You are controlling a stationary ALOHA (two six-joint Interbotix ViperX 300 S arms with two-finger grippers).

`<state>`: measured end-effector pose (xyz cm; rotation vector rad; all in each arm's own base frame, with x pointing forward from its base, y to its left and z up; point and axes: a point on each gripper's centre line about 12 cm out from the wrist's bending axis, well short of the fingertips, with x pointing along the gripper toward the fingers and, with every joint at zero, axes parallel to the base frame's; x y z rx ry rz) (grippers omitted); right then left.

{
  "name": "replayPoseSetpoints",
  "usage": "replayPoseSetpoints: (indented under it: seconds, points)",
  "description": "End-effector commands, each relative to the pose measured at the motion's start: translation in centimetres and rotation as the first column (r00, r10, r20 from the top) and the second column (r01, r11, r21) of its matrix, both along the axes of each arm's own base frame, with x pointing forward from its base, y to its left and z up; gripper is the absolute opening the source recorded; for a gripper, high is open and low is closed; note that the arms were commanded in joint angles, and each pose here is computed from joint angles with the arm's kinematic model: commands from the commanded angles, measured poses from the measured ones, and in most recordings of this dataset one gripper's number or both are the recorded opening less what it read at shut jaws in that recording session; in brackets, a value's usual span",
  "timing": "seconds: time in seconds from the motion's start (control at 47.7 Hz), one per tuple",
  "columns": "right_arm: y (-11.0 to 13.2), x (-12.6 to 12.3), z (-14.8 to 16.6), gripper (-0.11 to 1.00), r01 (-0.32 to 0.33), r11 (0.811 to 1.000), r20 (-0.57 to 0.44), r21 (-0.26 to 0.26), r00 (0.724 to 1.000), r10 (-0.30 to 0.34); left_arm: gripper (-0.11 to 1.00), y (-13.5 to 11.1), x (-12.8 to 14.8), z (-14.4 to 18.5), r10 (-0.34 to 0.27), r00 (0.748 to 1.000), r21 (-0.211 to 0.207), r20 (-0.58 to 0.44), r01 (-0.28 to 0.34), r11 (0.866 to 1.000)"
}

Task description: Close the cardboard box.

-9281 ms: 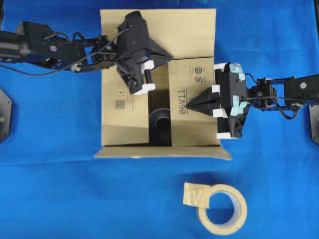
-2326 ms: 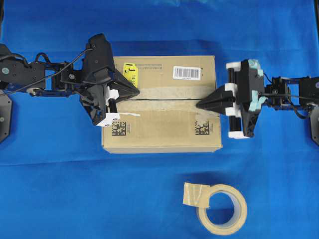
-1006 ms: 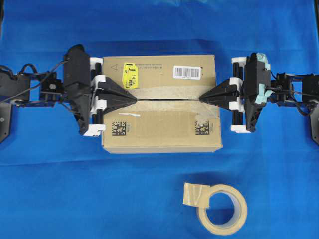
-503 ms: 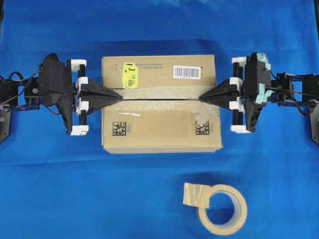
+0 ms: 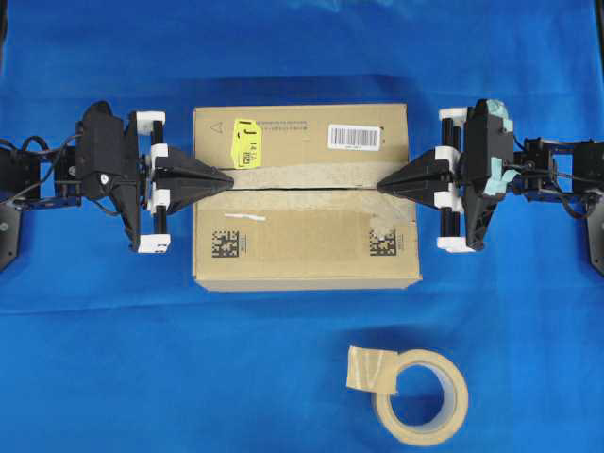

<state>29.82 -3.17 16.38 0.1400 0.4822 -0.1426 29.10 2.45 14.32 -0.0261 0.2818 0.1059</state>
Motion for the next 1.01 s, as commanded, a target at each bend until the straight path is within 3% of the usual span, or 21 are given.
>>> replayPoseSetpoints:
  seconds: [0.0, 0.985]
  points:
    - [-0.6, 0.0, 0.3, 0.0, 0.022, 1.0, 0.011, 0.003, 1.0, -0.022, 0.0, -0.2, 0.0, 0.3, -0.006, 1.0, -0.001, 0.012, 0.006, 1.0]
    - [-0.5, 0.0, 0.3, 0.0, 0.022, 1.0, 0.01, 0.005, 1.0, -0.022, 0.0, -1.6, -0.2, 0.5, -0.053, 0.998, -0.005, 0.042, 0.053, 0.999]
